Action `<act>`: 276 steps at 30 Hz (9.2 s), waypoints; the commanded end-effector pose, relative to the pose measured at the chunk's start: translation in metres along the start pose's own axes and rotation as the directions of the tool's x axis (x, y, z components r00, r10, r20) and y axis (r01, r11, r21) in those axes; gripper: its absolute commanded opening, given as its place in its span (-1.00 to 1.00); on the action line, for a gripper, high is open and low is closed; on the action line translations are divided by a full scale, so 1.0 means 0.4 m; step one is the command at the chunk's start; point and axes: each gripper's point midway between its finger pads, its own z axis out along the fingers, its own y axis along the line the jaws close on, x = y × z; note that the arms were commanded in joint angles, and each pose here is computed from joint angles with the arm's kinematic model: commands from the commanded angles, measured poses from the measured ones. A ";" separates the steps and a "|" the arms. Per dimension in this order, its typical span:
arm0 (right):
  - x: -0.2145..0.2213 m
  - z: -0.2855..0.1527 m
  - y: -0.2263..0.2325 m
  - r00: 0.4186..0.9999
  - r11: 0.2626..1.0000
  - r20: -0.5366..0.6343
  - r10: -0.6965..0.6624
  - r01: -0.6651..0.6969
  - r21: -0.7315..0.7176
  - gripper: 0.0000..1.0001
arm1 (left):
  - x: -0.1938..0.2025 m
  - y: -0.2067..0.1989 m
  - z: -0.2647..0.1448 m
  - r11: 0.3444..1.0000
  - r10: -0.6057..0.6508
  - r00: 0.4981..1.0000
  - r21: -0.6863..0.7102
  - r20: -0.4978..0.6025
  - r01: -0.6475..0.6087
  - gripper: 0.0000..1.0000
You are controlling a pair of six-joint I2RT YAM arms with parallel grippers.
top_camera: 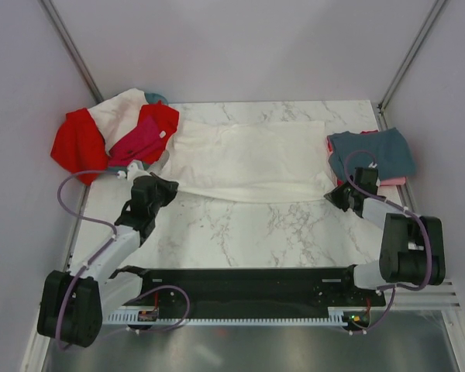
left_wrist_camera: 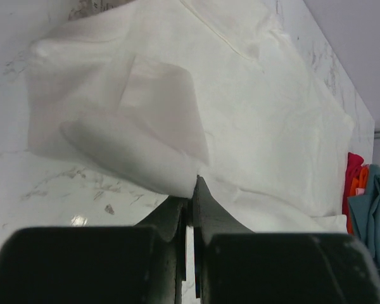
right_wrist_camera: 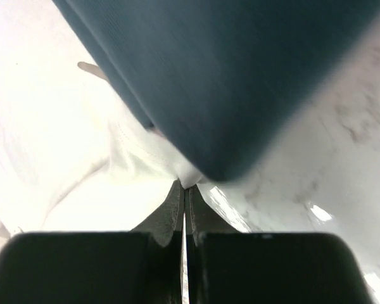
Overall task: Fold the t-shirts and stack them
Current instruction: Fold the tshirt
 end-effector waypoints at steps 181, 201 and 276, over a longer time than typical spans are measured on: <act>0.761 0.056 0.697 0.653 0.602 -0.106 -0.750 0.607 -0.519 -1.00 | 0.037 0.169 0.210 0.869 0.012 0.966 -0.475 -0.260 -0.139 -0.16; 0.719 0.005 0.722 0.671 0.595 -0.064 -0.739 0.605 -0.528 -1.00 | -0.025 0.139 0.164 0.875 0.035 0.982 -0.468 -0.185 -0.120 -0.90; 0.556 0.015 0.822 0.745 0.633 0.039 -0.666 0.592 -0.500 -1.00 | -0.172 -0.026 0.333 0.904 0.133 0.983 -0.392 -0.123 -0.171 -0.95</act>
